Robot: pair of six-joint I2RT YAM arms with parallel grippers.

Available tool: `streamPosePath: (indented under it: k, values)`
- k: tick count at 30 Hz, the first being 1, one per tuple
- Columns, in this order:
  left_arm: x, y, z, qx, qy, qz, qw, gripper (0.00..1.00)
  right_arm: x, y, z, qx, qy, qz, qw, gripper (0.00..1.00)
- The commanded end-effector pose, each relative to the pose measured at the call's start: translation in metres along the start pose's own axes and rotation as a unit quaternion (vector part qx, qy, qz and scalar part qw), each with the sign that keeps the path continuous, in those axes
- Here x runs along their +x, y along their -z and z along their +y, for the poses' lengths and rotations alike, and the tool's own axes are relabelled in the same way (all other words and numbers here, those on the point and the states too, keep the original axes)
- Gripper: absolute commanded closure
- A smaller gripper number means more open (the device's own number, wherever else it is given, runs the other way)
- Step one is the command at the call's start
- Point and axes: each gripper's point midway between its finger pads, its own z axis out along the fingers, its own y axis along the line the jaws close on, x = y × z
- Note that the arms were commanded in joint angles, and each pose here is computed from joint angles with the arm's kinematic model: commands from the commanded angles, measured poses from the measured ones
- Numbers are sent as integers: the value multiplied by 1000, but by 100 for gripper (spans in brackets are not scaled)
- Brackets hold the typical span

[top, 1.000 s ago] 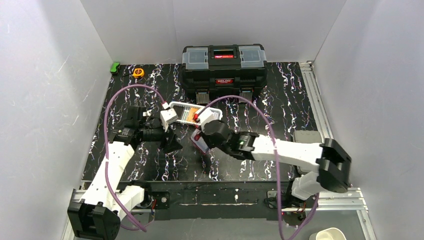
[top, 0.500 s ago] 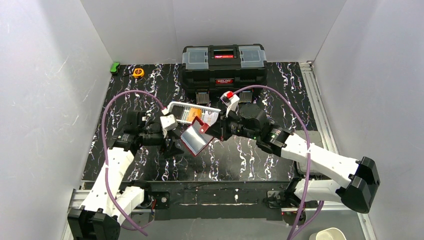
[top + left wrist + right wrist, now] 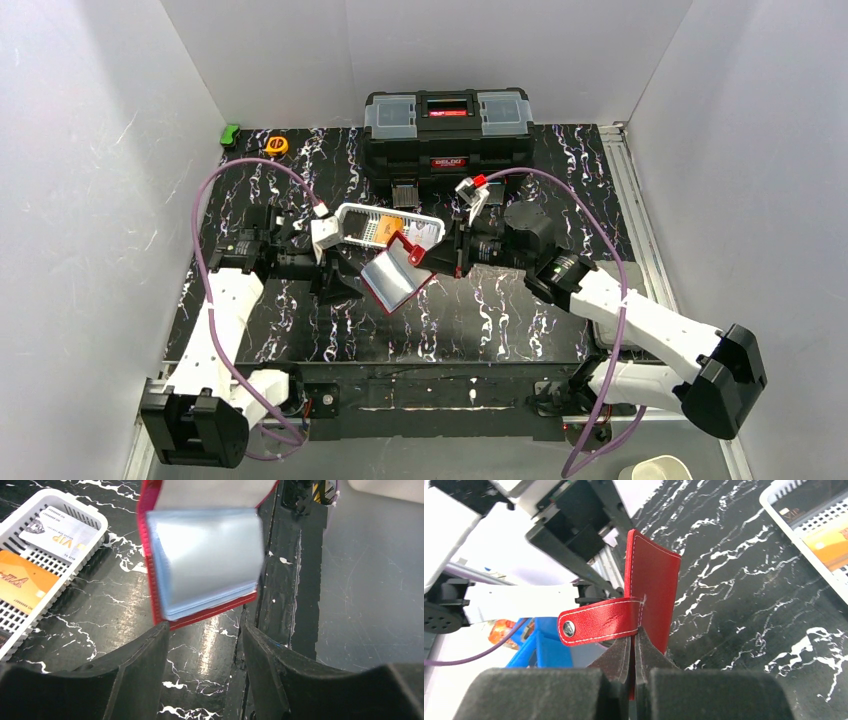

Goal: Put the credit cards into the card holder
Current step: Open the card holder at the center of the board.

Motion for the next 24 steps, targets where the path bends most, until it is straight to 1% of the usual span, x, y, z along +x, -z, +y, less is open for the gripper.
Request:
streamPosePath:
  k: [1, 4, 6, 9, 13, 19, 24]
  values:
    - [-13, 10, -12, 22, -11, -26, 999, 46, -22, 13, 40, -79, 18, -28, 996, 99]
    - [-10, 8, -7, 18, -15, -25, 999, 47, -26, 16, 44, -96, 9, -35, 995, 99]
    - [-9, 7, 2, 1, -18, -25, 1000, 48, -29, 17, 46, -105, 8, -38, 994, 99]
    - [-14, 7, 5, -17, -24, -38, 999, 48, -30, 20, 51, -116, 6, -37, 993, 99]
    - [-24, 7, -1, 0, -11, -57, 998, 48, -32, 21, 54, -125, 4, -36, 991, 99]
    - [-14, 10, 5, -18, -19, -34, 999, 50, -31, 21, 55, -133, 0, -32, 991, 99]
    - [-7, 10, 17, -48, -12, -22, 999, 50, -30, 22, 55, -135, -1, -30, 990, 99]
